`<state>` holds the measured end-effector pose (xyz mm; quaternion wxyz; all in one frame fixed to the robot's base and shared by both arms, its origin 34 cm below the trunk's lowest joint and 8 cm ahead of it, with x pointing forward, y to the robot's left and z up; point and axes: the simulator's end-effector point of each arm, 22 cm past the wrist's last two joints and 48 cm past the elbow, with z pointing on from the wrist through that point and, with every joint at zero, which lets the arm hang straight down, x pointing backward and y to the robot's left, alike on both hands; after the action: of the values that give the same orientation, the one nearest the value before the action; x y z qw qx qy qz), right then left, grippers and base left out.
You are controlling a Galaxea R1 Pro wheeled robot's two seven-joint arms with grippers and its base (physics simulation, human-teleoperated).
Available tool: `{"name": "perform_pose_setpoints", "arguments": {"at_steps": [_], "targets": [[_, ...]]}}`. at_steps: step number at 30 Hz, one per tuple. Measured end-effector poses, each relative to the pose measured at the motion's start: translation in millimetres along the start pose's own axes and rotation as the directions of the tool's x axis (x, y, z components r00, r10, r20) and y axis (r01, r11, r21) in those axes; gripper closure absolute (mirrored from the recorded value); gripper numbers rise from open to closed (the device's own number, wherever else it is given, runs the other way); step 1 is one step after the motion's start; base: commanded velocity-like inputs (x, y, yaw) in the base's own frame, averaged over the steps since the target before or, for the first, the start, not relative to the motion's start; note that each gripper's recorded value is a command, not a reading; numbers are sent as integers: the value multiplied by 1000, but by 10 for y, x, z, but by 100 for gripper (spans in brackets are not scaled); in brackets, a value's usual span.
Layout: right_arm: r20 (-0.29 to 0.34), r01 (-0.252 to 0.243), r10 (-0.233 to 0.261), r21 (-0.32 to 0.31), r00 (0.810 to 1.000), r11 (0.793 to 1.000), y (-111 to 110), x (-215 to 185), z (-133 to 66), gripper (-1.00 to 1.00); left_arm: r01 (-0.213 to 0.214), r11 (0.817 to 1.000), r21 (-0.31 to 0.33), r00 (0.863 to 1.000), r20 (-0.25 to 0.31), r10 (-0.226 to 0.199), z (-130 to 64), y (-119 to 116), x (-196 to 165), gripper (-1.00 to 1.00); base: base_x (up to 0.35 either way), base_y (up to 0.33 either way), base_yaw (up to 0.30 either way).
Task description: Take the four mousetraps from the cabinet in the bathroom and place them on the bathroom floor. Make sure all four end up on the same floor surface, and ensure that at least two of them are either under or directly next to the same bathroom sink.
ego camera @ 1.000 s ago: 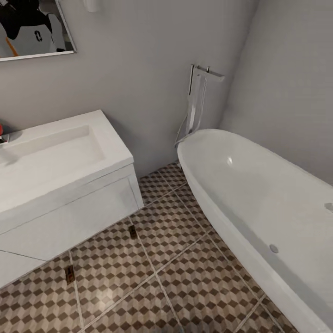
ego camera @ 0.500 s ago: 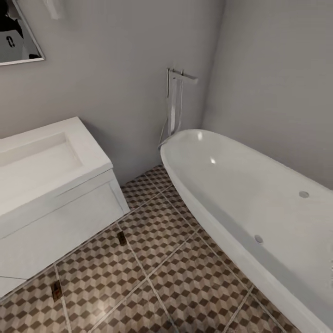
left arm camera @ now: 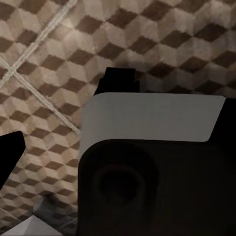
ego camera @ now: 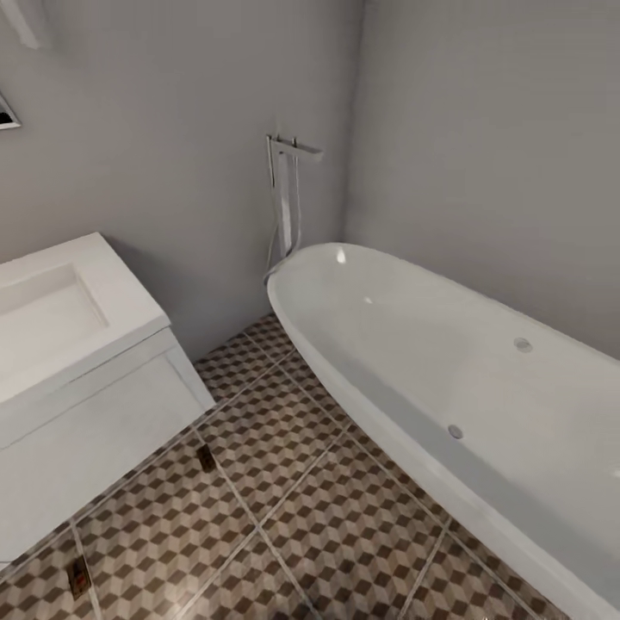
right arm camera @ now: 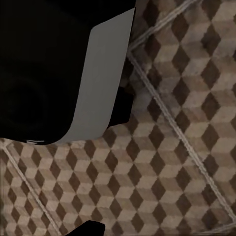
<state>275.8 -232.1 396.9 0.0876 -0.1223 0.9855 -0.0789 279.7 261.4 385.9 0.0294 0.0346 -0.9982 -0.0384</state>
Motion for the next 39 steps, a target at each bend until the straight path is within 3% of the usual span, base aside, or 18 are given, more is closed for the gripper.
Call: {"name": "perform_pose_setpoints", "arguments": {"at_steps": [14, 39], "targets": [[14, -4, 4, 2, 1000, 1000, -4, -67, -10, -100, 4, 999, -43, 1000, 15, -4, -12, 350, -79, -100, 0, 0, -232], [42, -4, 3, 11, 999, 1000, -59, -178, -24, -100, 8, 999, -45, 999, 43, -6, -59, 378, -192, -100, 0, 0, -232]]}}
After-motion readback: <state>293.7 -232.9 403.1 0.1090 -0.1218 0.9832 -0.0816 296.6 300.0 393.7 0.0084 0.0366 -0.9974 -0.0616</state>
